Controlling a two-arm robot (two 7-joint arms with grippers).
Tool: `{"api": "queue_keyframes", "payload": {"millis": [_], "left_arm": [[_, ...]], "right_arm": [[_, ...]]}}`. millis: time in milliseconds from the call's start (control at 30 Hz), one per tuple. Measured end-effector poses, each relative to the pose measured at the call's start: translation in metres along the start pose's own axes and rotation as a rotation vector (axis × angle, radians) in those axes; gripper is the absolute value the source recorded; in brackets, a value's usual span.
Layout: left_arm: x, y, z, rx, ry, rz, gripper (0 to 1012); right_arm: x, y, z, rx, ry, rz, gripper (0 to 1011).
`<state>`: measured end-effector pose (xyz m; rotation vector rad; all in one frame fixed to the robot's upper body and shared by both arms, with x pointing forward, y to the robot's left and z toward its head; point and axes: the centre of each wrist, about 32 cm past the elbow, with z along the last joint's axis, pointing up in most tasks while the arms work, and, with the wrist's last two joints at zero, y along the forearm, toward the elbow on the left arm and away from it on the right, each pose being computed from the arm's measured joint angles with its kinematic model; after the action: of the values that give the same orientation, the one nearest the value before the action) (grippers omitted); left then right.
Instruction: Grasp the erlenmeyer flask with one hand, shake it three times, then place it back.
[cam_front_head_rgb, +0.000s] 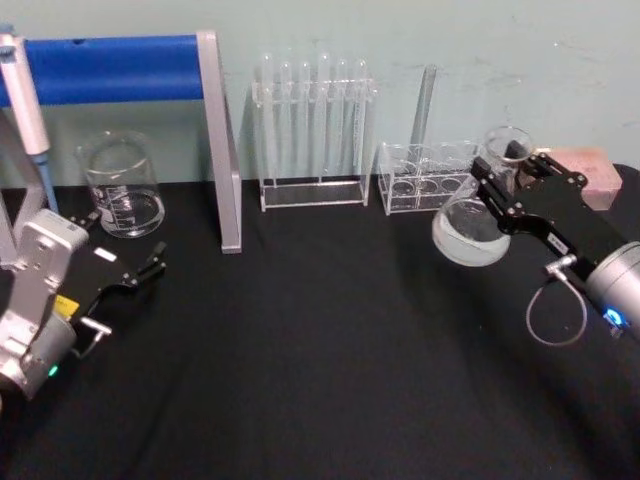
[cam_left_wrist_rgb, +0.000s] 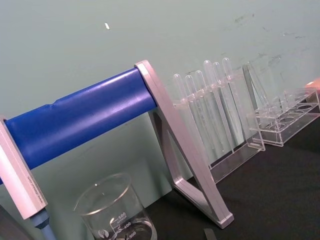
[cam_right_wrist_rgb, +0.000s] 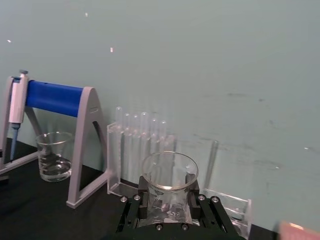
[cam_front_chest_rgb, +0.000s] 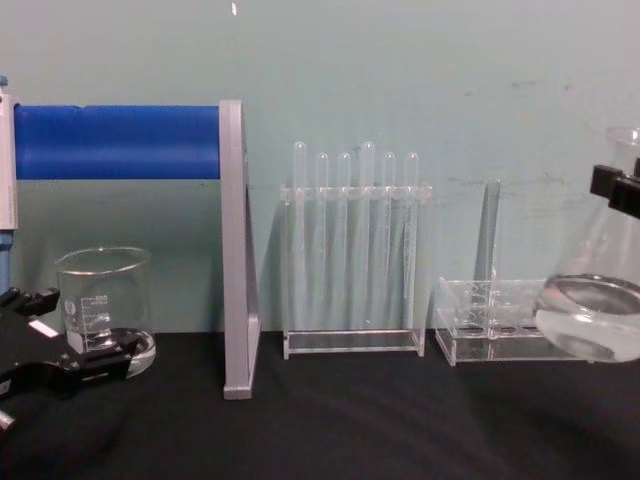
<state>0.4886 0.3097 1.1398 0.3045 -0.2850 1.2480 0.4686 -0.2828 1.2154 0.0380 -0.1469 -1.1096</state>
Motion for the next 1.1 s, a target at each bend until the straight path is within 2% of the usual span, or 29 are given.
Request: {"api": "queue_keyframes", "payload": {"millis": [200,333,533,900,1100], "left_arm": [[0.0000,0.0000,0.0000,0.000,0.000,0.000,1001],[0.0000,0.0000,0.0000,0.000,0.000,0.000,1001],[0.0000,0.0000,0.0000,0.000,0.000,0.000,1001],[0.0000,0.0000,0.0000,0.000,0.000,0.000,1001],[0.0000,0.0000,0.0000,0.000,0.000,0.000,1001]], "right_arm": [[-0.001,0.000,0.001,-0.002,0.001,0.011,453],[-0.005,0.006,0.001,0.000,0.004,0.062,453],[-0.017,0.022,0.000,-0.002,0.014,0.184,453],[-0.047,0.053,-0.004,-0.006,0.040,0.488,453],[-0.055,0.059,-0.004,-0.002,0.050,0.557,452]]}}
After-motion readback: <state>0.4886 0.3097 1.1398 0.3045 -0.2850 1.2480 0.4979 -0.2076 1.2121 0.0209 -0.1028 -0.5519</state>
